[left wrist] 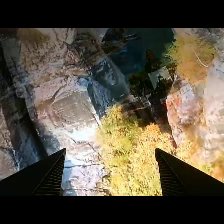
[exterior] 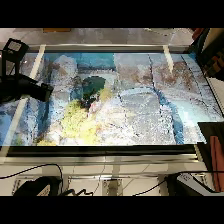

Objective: Fold the clothes and pants, and hang the long-sleeved shirts on hangers.

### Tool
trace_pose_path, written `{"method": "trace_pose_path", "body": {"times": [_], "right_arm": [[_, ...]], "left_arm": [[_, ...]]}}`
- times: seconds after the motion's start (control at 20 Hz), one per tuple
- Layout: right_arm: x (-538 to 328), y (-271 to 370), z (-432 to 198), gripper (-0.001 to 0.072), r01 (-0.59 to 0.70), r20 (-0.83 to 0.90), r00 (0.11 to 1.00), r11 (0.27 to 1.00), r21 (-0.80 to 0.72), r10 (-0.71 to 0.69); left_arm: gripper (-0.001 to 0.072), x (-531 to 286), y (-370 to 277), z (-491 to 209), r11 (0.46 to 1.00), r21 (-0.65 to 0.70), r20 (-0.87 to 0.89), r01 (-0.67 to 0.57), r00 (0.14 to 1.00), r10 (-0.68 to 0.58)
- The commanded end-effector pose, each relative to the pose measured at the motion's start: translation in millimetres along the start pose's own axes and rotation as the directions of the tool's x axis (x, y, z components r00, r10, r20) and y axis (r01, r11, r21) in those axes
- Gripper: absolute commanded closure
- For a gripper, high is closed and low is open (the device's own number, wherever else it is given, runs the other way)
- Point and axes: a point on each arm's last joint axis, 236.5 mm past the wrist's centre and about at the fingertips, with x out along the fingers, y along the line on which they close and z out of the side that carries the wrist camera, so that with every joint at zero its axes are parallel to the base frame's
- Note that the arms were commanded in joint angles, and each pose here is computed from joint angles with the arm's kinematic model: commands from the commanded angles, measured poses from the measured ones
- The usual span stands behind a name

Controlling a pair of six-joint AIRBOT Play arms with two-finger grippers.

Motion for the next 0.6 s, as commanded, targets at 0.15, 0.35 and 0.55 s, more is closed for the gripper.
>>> {"method": "trace_pose_path", "body": {"times": [0.15, 0.35, 0.55], "right_arm": [[4.4, 186.9, -142.1, 0.0675, -0.232, -0.179, 0.973, 0.684, -0.691, 0.149], [-16.6, 232.9, -241.1, 0.0675, -0.307, -0.266, 0.951, 0.381, -0.872, 0.157], [-26.6, 241.7, -274.2, 0.0675, -0.231, -0.207, 0.968, 0.187, -0.955, 0.141]], "left_arm": [[0.0099, -0.5, 0.4, 0.4, 1.0, 0.0, 0.001, -0.001, 1.0, 0.001], [0.0099, -0.5, 0.4, 0.4, 1.0, 0.0, 0.001, -0.001, 1.0, 0.001], [0.0099, -0.5, 0.4, 0.4, 1.0, 0.0, 0.001, -0.001, 1.0, 0.001]]}}
